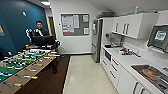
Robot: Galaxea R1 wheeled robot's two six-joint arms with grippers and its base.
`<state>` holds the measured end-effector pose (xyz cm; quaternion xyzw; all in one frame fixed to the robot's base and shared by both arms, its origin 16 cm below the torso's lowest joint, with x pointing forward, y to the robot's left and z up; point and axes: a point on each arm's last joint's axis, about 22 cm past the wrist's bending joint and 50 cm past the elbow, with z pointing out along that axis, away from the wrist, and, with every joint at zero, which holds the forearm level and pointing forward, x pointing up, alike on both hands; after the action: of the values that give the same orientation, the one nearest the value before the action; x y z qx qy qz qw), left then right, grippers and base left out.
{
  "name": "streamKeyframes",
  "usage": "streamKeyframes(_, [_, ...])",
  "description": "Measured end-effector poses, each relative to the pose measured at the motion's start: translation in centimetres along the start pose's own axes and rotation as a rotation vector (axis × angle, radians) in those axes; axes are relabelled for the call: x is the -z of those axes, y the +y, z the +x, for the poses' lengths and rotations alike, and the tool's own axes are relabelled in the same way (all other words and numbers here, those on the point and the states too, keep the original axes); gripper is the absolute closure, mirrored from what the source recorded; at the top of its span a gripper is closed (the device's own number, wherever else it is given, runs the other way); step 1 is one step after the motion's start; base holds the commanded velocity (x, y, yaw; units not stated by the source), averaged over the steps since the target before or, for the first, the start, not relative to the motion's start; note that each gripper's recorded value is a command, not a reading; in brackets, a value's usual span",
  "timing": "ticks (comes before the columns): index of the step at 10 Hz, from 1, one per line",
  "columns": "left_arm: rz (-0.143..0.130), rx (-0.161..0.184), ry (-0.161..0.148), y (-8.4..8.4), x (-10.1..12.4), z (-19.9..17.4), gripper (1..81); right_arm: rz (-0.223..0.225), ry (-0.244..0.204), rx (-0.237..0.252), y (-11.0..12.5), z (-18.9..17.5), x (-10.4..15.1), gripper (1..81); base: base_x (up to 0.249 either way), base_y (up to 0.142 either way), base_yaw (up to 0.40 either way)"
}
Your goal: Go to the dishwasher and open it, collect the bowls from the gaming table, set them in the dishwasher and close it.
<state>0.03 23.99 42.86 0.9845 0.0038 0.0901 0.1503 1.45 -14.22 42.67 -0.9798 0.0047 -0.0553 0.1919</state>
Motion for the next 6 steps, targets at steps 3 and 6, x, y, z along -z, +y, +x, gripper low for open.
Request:
streamKeyframes(3, [-0.003, 0.000, 0.001, 0.22, -0.07, 0.03, 1.0, 0.007, 0.001, 0.000, -0.65, 0.11, -0.19, 1.0, 0.000, 0.000, 0.351])
streamKeyframes(6, [-0.007, 0.001, 0.000, 0.59, -0.18, -0.01, 1.0, 0.007, 0.003, -0.001, -0.59, 0.17, -0.17, 1.0, 0.000, 0.000, 0.352])
